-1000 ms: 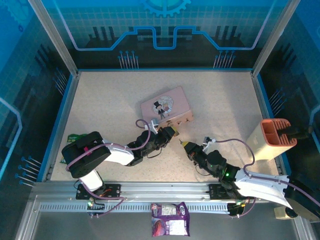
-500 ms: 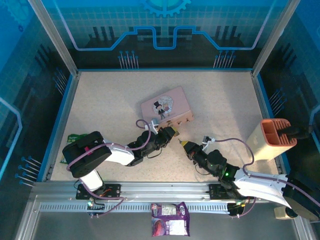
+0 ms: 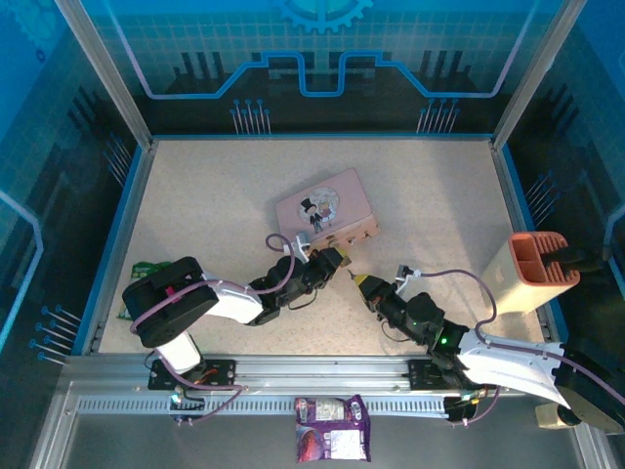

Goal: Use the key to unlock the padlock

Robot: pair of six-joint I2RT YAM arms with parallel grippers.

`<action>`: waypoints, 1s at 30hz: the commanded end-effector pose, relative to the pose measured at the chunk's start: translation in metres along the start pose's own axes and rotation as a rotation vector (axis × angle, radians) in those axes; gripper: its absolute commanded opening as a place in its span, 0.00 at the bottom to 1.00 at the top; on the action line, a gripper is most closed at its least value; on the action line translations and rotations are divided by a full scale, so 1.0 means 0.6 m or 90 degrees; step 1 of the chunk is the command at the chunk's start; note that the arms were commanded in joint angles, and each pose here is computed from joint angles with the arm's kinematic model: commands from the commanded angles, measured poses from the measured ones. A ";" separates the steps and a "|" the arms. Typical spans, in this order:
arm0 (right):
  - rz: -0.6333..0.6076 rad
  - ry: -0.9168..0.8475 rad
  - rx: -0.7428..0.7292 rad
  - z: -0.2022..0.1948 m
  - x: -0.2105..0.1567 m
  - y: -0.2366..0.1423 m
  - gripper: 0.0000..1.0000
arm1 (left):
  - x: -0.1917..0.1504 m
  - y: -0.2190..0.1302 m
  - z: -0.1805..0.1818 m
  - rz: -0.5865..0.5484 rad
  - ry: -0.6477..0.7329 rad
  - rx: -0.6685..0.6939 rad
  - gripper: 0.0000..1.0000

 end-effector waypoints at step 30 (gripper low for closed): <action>-0.034 0.004 0.048 0.030 0.006 0.000 0.00 | -0.002 -0.020 -0.095 -0.003 -0.043 -0.180 0.00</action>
Point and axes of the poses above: each hand's point on the last joint's axis, 136 mm out from that joint toward the fingers, its own y axis out along the fingers, its own z axis along the line the jaws close on, x = y × z, the point moved 8 cm from there along -y, back along the fingers, and after that the axes turned 6 degrees about y, right-handed, at the moved point
